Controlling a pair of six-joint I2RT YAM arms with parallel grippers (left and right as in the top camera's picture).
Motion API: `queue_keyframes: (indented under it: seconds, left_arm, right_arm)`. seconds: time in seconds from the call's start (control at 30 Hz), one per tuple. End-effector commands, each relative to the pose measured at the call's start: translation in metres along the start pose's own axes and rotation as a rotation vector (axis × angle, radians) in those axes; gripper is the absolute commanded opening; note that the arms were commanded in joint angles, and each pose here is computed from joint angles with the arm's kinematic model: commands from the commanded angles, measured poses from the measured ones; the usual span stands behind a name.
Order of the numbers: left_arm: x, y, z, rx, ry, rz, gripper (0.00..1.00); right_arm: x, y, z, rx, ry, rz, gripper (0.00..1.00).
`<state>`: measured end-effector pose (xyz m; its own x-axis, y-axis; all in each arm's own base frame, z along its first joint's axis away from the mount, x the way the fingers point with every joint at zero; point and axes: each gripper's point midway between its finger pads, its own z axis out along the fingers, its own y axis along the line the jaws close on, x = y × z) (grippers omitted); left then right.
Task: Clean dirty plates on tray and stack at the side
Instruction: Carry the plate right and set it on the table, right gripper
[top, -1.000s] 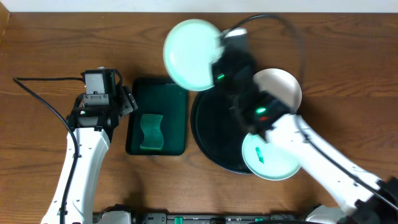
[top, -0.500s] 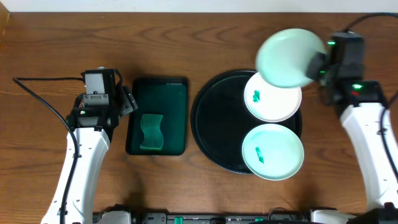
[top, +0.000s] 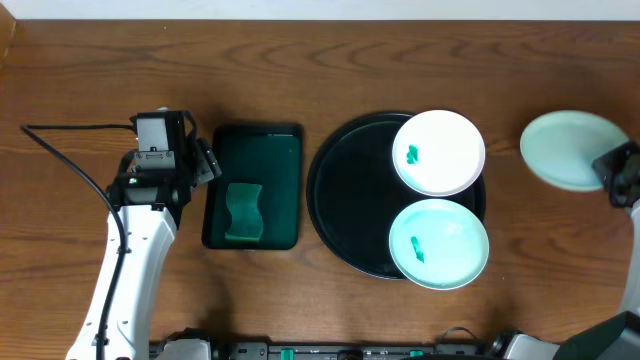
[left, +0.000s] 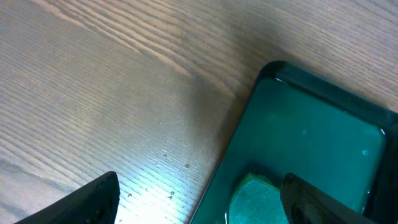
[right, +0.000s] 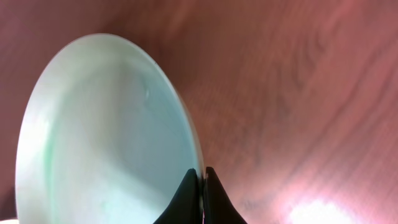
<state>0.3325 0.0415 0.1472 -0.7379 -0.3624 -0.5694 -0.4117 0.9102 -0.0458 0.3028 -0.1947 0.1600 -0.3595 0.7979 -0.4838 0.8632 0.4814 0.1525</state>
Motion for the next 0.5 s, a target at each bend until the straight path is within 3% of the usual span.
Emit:
queue_keyframes:
  seconds: [0.0, 0.47]
  left_arm:
    - [-0.006, 0.002, -0.003, -0.008, -0.019, 0.0, 0.83]
    - [-0.006, 0.002, -0.003, -0.008, -0.019, 0.0, 0.83]
  right_arm:
    - [0.03, -0.022, 0.025, 0.052, 0.033, 0.112, 0.01]
    - [0.094, -0.046, 0.084, 0.034, 0.054, 0.145, 0.01]
